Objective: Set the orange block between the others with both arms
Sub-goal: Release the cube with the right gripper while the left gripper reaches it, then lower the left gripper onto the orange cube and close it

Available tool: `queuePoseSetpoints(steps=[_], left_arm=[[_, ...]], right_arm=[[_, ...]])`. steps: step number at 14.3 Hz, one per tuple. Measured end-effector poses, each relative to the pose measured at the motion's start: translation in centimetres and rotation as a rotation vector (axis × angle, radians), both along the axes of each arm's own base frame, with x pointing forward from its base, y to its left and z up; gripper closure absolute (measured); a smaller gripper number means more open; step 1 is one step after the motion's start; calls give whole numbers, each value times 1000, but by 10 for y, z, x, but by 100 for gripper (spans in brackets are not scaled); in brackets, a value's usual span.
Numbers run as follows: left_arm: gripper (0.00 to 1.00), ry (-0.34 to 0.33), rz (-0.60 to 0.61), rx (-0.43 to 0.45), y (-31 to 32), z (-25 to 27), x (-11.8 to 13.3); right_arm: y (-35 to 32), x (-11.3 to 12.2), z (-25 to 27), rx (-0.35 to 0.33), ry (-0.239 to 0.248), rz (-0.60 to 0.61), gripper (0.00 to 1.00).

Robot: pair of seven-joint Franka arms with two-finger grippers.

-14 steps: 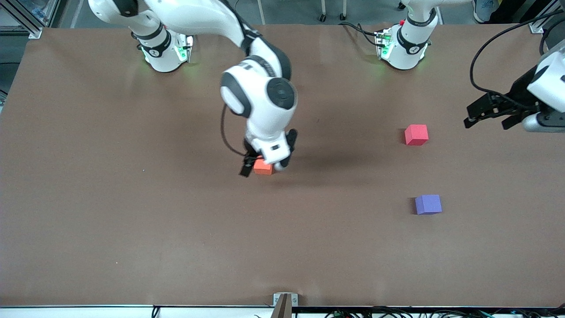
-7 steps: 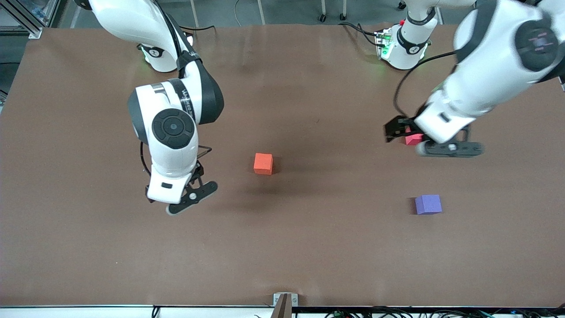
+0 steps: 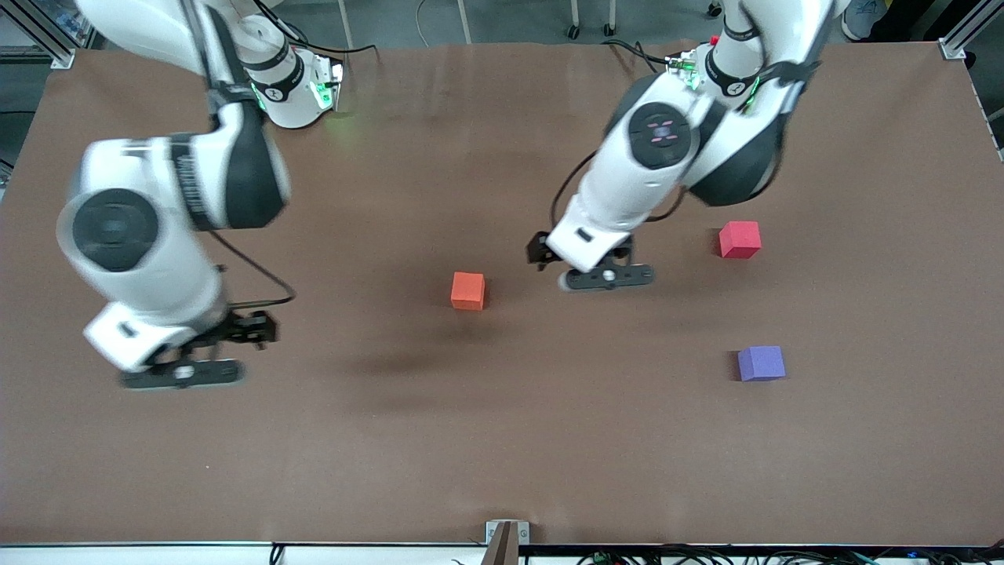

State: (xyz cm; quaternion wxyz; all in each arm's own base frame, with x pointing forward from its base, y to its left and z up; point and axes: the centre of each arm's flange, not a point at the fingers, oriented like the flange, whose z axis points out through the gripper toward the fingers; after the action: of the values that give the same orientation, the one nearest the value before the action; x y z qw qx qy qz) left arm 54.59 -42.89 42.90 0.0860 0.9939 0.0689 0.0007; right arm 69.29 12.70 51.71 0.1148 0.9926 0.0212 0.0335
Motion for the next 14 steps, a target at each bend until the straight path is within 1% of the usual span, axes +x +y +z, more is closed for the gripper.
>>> queuePoseSetpoints(steps=[1, 3, 4, 6, 8, 10, 12, 14], left_arm=[[0, -14, 21, 7, -20, -14, -1], [0, -49, 44, 5, -54, -39, -3], [0, -71, 45, -3, -69, -50, -5], [0, -117, 39, -13, -91, -71, -11], [0, -167, 37, -14, -110, -89, -21], [0, -196, 26, 8, -127, -109, -34], [0, -212, 0, 51, -143, -134, -52], [0, -220, -25, 99, -154, -161, -67]], right_arm=[[-33, 2, 12, 20, -15, -49, 0], [-98, -1, 40, 74, -51, -145, 0], [-127, -6, 54, 94, -68, -186, 0], [-165, -19, 78, 123, -89, -239, 0], [-184, -35, 98, 164, -105, -257, 0], [-202, -52, 115, 202, -119, -271, 0], [-212, -65, 127, 209, -123, -256, 0], [-213, -71, 131, 206, -110, -229, 0]])
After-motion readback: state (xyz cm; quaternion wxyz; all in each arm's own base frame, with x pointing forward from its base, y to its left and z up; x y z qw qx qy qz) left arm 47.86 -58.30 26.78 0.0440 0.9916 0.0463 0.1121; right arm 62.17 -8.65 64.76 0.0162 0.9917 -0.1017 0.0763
